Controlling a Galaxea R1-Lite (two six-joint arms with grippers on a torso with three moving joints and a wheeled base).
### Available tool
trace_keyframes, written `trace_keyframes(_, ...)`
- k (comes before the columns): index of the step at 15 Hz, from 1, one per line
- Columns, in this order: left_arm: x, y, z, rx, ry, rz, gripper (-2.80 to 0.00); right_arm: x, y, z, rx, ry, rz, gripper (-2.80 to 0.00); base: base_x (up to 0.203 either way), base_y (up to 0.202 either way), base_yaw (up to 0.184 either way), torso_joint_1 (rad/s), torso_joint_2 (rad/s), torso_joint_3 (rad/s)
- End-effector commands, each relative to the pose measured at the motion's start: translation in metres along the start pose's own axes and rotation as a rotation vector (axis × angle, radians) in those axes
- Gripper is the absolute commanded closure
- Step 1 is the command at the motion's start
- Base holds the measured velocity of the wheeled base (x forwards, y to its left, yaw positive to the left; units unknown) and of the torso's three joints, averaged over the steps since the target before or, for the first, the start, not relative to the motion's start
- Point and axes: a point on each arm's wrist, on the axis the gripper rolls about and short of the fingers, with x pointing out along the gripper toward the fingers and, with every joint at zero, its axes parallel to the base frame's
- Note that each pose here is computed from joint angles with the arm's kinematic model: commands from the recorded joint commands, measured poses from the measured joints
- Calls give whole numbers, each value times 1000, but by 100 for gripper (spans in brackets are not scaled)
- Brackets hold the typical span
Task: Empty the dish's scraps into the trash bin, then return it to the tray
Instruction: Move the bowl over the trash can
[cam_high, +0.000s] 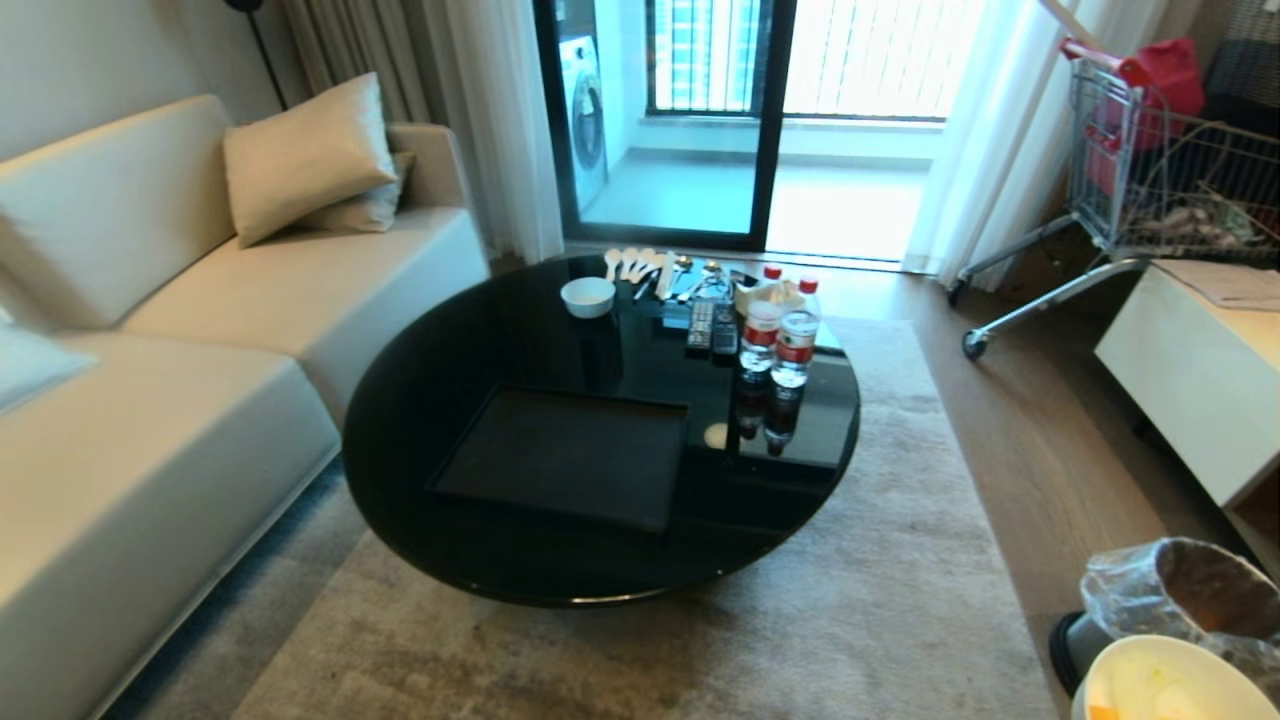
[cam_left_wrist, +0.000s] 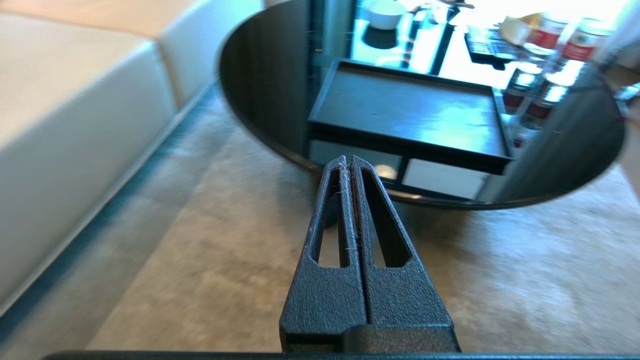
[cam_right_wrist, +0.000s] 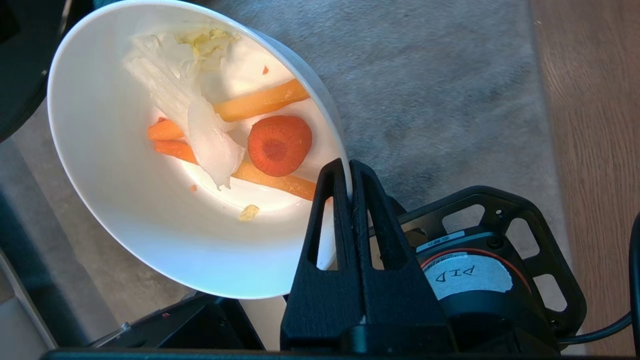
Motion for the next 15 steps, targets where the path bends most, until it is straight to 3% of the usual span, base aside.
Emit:
trace_keyframes(1, 0, 0, 0, -1, -1, 1, 0, 1, 0, 0, 1, 6, -3, 0, 1, 10, -167, -2, 2, -2)
trace_keyframes(15, 0, 0, 0, -1, -1, 1, 0, 2, -2, -2, 4, 3, -25, 0, 1, 10, -168, 3, 2, 3)
